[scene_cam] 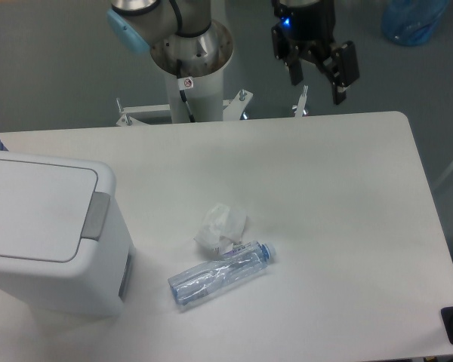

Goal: Open the trash can
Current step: 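Lower the open gripper from its raised pose toward the table, then move the open gripper over to the trash can's lid edge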

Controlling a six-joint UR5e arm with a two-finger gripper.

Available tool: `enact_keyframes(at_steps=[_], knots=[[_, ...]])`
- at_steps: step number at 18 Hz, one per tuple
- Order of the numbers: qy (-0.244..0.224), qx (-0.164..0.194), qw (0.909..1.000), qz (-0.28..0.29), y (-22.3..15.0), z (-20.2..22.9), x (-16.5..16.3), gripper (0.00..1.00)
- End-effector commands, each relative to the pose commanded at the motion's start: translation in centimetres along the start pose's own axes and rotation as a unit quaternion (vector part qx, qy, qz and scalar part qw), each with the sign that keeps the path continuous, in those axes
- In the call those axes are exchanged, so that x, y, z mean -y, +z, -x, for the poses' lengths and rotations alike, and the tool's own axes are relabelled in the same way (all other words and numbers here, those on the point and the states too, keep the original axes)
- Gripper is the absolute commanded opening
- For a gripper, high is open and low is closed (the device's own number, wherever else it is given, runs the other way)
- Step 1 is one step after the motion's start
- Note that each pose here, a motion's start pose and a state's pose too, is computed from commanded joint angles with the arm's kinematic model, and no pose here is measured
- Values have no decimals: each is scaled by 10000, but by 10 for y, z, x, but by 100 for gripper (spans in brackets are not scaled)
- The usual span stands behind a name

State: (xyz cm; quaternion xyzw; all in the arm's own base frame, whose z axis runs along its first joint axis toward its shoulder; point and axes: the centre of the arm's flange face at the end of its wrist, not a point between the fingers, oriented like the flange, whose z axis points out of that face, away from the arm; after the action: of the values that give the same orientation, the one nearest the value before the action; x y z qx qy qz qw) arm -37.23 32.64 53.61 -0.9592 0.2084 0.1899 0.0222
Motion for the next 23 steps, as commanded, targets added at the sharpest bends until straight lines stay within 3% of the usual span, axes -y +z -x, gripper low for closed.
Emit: enact_keyframes(at_steps=[7,12,17,23], knots=[[-222,-17,9997,-40,1,-1,2,100],[-1046,-144,9933,-470,6,-3,11,100],[-2385,-311,9681,-697,17,18,38,100],[-3738,-554,9153,-1395,22,27,103,100]])
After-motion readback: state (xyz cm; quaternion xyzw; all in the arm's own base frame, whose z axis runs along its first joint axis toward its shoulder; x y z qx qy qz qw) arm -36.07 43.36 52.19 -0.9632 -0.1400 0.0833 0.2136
